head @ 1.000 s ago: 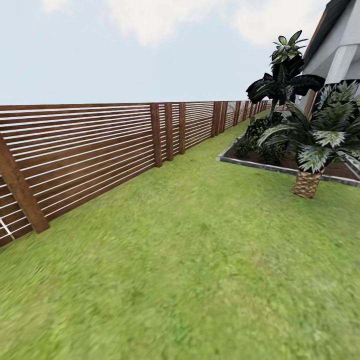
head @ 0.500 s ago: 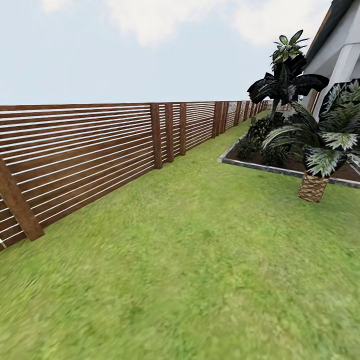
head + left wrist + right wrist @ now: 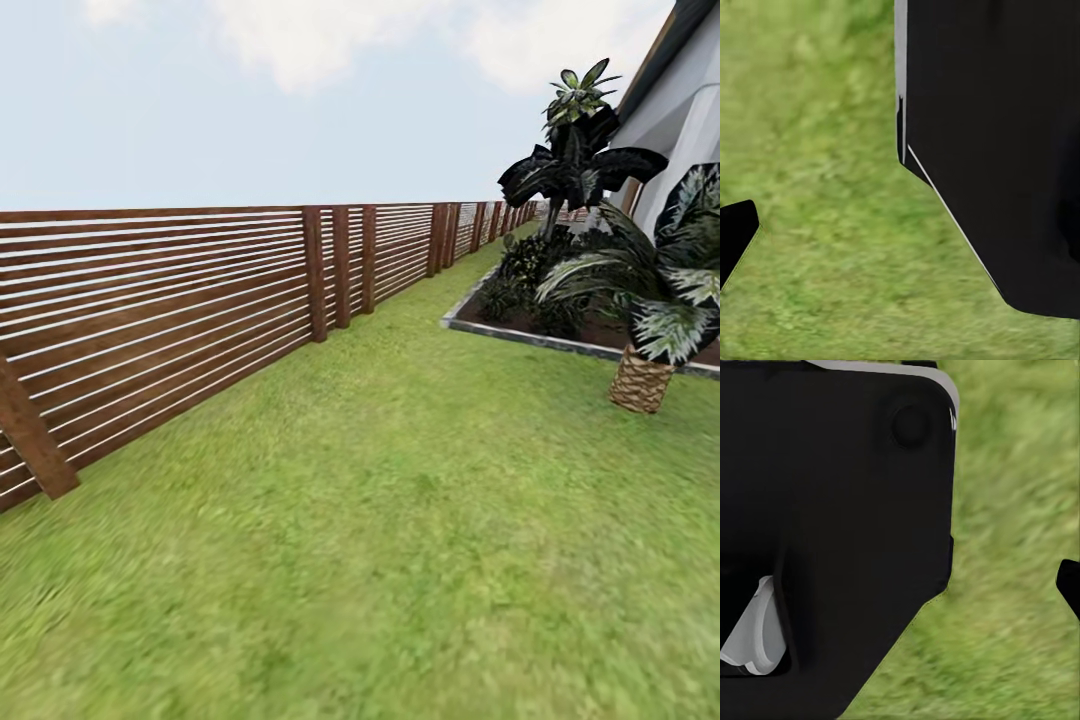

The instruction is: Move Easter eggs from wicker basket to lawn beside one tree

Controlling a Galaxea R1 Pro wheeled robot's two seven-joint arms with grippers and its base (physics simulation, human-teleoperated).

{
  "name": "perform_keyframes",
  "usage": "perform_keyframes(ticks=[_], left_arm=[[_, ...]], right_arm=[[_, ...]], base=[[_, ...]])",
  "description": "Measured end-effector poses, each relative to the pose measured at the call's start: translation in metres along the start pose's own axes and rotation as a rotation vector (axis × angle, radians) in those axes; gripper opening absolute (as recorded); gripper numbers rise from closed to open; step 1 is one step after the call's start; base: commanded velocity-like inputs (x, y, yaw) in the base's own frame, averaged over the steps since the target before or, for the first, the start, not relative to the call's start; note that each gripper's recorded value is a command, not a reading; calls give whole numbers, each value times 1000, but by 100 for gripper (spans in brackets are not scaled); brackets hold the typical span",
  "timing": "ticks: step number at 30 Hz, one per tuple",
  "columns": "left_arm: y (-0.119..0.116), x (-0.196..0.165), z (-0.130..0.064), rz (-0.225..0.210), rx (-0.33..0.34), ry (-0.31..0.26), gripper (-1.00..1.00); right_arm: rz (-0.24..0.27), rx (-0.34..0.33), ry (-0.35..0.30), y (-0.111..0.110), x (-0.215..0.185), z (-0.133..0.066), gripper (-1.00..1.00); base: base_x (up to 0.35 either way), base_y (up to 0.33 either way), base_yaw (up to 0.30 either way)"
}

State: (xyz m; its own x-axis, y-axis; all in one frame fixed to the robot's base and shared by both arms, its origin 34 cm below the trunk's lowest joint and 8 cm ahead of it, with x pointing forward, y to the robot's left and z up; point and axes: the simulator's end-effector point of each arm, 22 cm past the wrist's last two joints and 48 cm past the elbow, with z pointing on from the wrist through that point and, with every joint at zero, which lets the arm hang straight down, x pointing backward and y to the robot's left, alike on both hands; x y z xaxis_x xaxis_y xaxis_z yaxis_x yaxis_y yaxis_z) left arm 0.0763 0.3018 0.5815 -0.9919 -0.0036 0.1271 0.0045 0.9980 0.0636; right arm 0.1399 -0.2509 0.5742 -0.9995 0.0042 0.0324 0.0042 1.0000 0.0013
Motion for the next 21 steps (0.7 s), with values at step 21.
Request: perform_keyframes(ticks=[21], left_arm=[[0, 0, 0, 0, 0, 0, 100]], right_arm=[[1, 0, 0, 0, 0, 0, 100]], base=[[326, 128, -104]])
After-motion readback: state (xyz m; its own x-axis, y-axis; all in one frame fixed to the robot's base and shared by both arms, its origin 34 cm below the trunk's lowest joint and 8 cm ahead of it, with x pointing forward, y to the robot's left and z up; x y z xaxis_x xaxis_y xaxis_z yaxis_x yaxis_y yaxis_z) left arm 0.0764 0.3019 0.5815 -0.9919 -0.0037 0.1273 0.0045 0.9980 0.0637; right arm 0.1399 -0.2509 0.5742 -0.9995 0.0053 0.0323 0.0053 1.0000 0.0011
